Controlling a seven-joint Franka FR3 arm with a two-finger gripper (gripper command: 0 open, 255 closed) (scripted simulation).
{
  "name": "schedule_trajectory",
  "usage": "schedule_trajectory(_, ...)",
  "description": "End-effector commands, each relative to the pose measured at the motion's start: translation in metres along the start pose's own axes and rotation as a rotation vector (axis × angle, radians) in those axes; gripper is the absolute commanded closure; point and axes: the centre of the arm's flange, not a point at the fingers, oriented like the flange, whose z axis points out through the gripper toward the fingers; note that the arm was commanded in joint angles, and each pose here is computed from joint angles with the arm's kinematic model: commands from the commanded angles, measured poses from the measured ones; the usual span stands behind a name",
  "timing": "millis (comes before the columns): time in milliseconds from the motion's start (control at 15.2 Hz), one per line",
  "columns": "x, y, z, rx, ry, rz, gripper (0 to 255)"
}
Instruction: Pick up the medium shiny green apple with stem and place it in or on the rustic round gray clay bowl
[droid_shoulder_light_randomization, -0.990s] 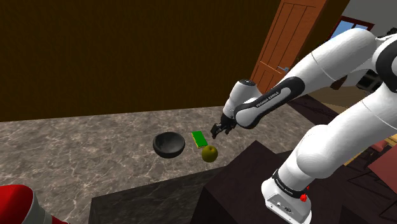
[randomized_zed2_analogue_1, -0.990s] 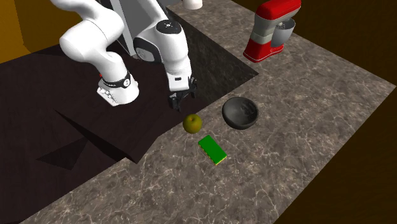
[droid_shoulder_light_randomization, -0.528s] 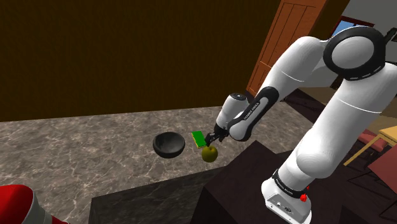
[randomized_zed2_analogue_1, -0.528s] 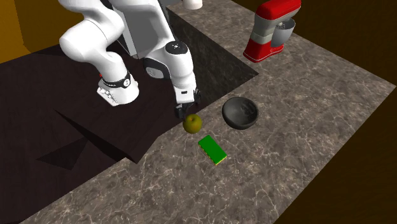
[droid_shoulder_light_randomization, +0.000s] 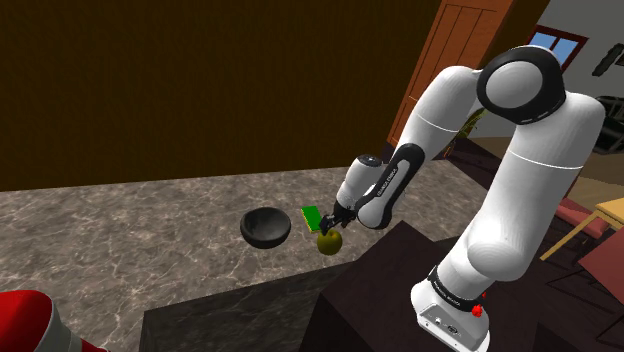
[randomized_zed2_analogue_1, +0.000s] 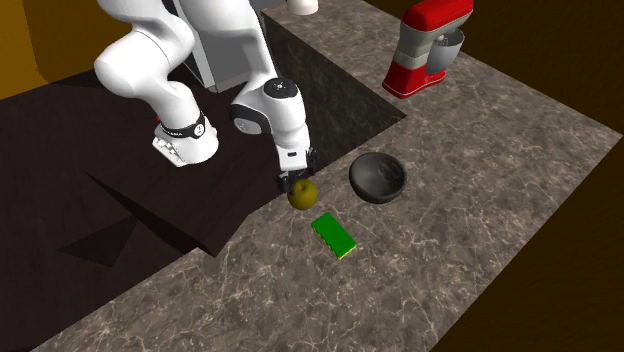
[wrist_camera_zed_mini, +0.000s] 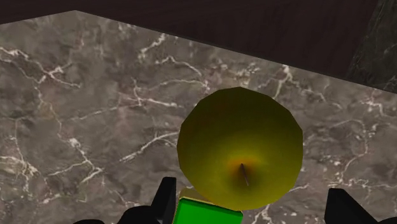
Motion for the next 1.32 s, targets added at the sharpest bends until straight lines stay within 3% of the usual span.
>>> schedule_trajectory(0,0.0,0.0,0.001,0.0,0.0,0.0,0)
schedule_trajectory(264,0.0,0.0,0.0,0.0,0.0,0.0,0)
schedule_trajectory(330,0.0,0.0,0.0,0.0,0.0,0.0,255)
schedule_trajectory(924,0.0,0.0,0.0,0.0,0.0,0.0,255)
schedule_trajectory(1254,0.003,-0.001,-0.026,0.0,0.0,0.0,255)
